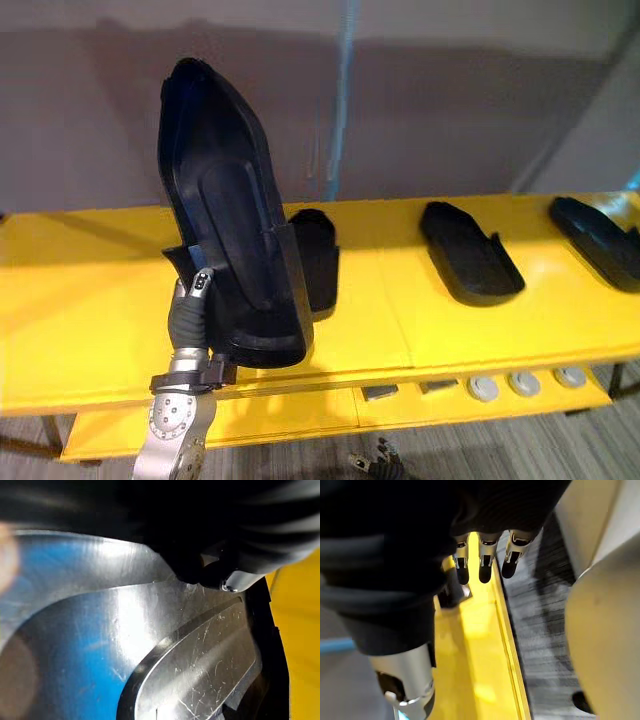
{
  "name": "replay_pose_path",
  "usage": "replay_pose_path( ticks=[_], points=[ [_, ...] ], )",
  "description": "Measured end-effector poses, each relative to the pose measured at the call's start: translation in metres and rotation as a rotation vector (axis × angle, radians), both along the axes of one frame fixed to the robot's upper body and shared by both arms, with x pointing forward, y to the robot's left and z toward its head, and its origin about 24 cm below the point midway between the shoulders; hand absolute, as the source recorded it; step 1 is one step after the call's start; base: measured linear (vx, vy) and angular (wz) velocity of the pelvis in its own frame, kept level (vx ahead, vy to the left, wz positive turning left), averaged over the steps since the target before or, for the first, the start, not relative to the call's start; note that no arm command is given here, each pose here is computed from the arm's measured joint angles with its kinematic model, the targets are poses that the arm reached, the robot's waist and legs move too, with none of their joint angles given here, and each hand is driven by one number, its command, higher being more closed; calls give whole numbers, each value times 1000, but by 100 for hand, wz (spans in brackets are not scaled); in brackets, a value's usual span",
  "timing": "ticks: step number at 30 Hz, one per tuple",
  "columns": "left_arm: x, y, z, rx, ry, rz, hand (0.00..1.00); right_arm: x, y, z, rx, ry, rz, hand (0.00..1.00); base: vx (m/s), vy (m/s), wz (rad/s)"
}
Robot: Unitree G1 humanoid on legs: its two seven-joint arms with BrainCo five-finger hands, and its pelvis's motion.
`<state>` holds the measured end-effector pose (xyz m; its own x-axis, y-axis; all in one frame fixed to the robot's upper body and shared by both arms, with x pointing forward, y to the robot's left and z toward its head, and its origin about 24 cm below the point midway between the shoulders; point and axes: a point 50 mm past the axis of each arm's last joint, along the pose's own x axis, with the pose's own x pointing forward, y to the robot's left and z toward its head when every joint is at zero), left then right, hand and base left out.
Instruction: Walk over and take plastic housings, then place them on the shelf
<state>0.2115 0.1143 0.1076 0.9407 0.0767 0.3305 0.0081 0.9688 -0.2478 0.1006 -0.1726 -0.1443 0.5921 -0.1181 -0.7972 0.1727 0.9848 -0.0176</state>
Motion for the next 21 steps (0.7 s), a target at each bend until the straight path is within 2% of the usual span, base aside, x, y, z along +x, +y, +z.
replay_pose_path(
  ticks=[4,9,13,18,21],
  points=[
    [1,3,-1,0,3,-1,100,6,1,-6,-19,46,56,0,-15,142,42],
    [11,-3,-4,-3,14,-14,100,7,-22,-7,-90,78,62,0,101,492,45],
    [24,-2,-1,18,0,-3,100,8,-7,-10,-52,89,69,0,33,439,54],
    [25,-2,2,55,-32,-24,100,21,-6,-7,-55,65,90,0,-90,216,-28],
    [29,-7,-12,65,30,-38,100,19,-9,-6,-58,59,89,0,-147,123,-25]
  ],
)
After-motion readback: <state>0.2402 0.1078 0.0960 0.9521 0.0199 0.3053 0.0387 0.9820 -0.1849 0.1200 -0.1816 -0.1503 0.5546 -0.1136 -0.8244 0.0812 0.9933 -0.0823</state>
